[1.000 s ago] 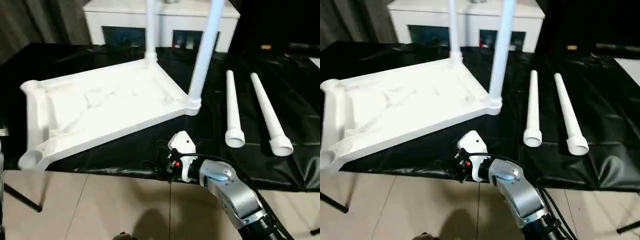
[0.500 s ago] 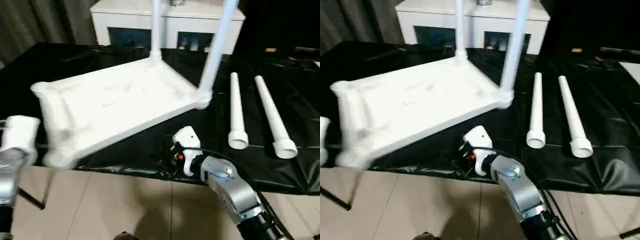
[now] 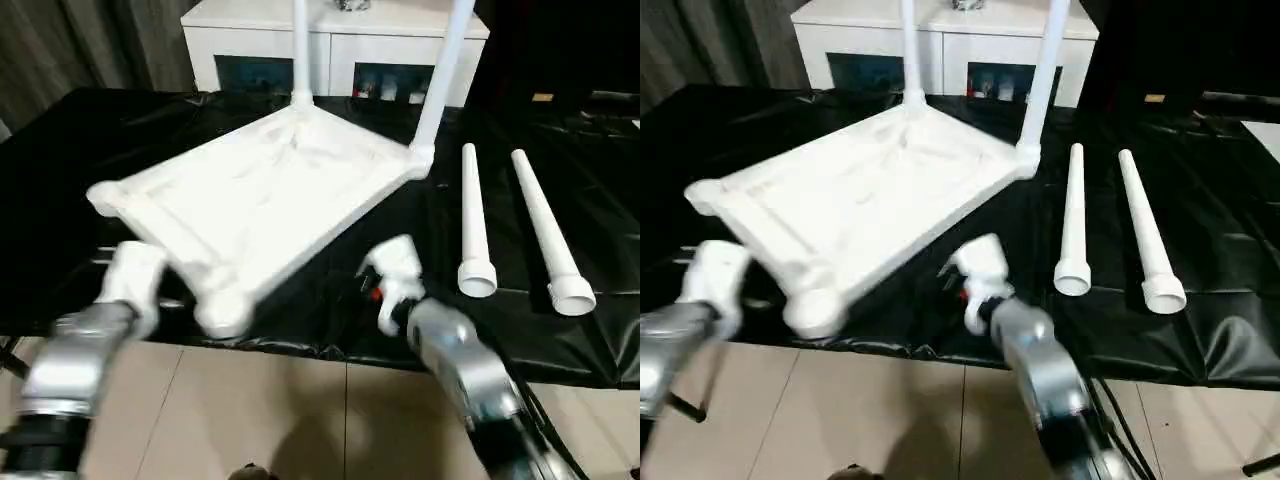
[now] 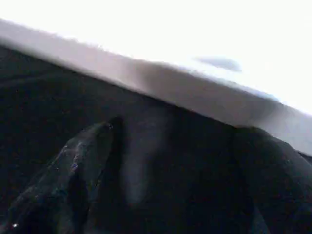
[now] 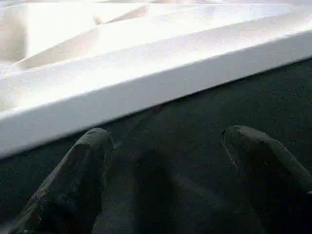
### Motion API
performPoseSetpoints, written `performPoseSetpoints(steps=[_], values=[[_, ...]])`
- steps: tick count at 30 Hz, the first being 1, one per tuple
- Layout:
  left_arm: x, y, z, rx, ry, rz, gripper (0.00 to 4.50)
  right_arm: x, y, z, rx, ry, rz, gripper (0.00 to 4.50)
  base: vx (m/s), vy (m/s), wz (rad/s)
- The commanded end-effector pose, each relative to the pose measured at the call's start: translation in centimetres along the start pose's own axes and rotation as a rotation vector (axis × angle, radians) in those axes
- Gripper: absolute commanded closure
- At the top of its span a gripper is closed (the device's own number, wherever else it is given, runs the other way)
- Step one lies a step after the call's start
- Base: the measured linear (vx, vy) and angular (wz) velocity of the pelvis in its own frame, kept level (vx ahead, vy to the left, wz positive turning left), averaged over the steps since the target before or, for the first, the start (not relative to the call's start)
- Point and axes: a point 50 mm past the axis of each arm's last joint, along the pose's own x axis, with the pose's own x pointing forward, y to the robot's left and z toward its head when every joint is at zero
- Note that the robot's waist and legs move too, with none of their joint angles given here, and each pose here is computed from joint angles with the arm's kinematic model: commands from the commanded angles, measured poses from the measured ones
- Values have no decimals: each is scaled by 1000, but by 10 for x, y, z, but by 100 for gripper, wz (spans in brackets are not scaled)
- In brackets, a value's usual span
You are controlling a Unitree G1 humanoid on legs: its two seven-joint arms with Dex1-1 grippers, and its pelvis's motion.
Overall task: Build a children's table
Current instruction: Rotate table base
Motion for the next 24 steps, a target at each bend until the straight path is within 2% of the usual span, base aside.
performPoseSetpoints(steps=[1, 5, 8, 10, 12, 13, 14, 15, 17, 20, 24], values=[[2, -16, 9, 20, -41, -88, 1, 2, -1, 3, 11, -17, -15, 52, 0, 0, 0], [8, -35, 14, 38, -68, -151, 1, 7, 3, 11, 18, -36, 20, 52, 0, 0, 0], [13, -52, 18, 56, -92, -208, 1, 10, 4, 8, 26, -15, 57, 52, 0, 0, 0], [17, -66, 24, 73, -112, -253, 1, 10, 5, 1, 5, 22, 95, 52, 0, 0, 0], [22, -80, 31, 92, -136, -295, 1, 10, 3, 2, -10, 14, 88, 52, 0, 0, 0], [22, -80, 31, 92, -136, -295, 1, 10, 3, 2, -10, 14, 88, 52, 0, 0, 0], [25, -86, 34, 98, -147, -312, 1, 10, 1, 5, -7, -2, 78, 52, 0, 0, 0], [30, -99, 40, 118, -167, -343, 1, 9, -3, 17, -8, -58, 60, 52, 0, 0, 0], [37, -109, 46, 137, -190, -356, 1, 7, -6, 30, 4, -123, 50, 52, 0, 0, 0], [48, -119, 60, 130, -245, -340, 1, 0, -10, 48, 5, -209, 52, 52, 0, 0, 0], [59, -128, 77, 125, -299, -313, 1, -11, -17, 60, -15, -262, 30, 52, 0, 0, 0]])
